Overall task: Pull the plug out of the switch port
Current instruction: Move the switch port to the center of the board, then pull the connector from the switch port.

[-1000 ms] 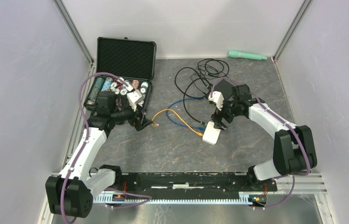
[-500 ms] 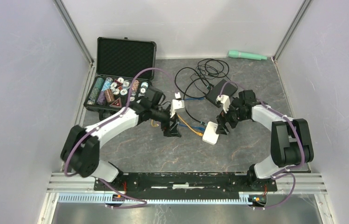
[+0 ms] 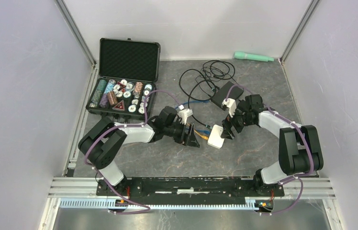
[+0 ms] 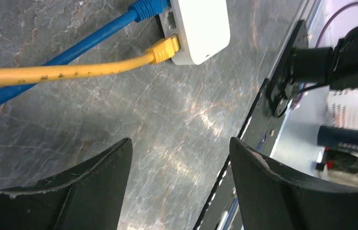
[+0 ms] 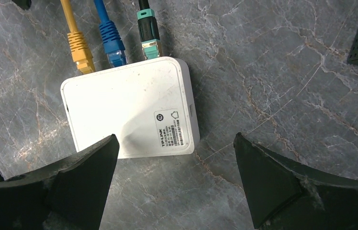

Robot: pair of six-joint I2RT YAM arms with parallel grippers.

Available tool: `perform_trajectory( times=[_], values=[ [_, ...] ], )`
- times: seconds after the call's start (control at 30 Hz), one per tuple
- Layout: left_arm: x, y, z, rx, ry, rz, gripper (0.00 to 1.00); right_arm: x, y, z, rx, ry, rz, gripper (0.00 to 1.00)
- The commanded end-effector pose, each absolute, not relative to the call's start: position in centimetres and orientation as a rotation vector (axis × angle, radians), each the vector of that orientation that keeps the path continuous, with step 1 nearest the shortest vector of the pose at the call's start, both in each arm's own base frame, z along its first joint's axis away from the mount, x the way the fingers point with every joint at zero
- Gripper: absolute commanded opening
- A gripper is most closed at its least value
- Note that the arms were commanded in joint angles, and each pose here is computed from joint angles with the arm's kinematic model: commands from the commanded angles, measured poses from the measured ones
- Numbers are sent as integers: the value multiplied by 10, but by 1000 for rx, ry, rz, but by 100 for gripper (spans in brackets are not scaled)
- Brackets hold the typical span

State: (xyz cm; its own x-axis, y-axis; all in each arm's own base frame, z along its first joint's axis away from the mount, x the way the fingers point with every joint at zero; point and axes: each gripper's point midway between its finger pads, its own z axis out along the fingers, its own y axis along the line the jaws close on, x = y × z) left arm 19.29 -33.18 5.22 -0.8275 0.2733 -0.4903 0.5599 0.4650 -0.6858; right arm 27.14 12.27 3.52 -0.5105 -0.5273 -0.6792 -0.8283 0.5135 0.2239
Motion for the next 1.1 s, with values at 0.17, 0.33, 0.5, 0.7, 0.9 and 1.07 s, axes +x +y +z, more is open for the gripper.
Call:
perform_trajectory(
  times=[0.17,0.33,0.5,0.7,0.9,1.07],
  values=[
    [223,-364,66,303,2286,-1451,84,278,127,39,-1094,2178,744,98],
    [226,-374,62,187,2213,-1526,82,276,127,38,-1099,2177,747,98],
    [223,-385,52,129,2209,-1530,75,275,126,36,-1105,2183,742,98],
    [219,-390,34,43,2227,-1539,71,274,126,35,-1114,2183,743,98],
    [226,-386,26,-22,2217,-1509,79,272,126,35,-1121,2181,752,98],
    [229,-382,22,-69,2189,-1494,80,271,127,34,-1124,2181,766,98]
  ],
)
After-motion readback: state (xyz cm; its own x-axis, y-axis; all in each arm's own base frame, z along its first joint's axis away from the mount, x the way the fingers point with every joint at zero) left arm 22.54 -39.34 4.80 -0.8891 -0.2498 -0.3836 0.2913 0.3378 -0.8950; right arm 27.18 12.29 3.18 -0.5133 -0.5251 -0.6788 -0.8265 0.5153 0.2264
